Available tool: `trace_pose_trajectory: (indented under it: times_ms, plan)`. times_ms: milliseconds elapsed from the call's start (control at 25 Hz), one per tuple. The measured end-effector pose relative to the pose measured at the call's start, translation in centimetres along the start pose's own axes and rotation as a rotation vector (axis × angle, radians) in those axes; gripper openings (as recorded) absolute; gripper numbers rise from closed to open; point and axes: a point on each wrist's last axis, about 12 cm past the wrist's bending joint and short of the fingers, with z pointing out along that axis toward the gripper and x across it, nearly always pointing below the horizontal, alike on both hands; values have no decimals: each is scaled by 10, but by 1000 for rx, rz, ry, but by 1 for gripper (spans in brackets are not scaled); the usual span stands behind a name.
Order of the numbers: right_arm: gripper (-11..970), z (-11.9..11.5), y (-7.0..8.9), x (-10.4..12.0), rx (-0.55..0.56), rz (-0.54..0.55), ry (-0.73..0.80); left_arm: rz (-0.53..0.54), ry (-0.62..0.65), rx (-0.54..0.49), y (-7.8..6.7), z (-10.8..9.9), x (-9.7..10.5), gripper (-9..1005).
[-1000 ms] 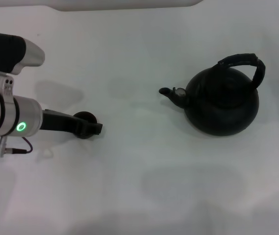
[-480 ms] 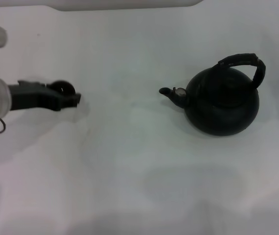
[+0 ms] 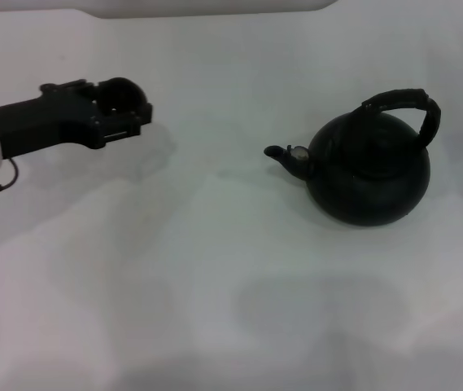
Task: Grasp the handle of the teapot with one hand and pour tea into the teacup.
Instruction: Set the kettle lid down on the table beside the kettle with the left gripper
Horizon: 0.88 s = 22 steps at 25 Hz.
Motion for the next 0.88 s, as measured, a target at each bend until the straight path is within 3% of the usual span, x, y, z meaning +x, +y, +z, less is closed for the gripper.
trace_pose_trajectory:
  times_ms: [160, 400, 880]
  plan:
    - [872, 0, 0, 0, -1, -1, -1, -27, 39, 108, 4, 18, 6, 704]
    - [872, -1, 1, 0, -6, -4, -2, 22, 168, 230, -4, 39, 10, 704]
    - [872, -2, 2, 1, -10, -6, -2, 29, 255, 270, -7, 51, 6, 705]
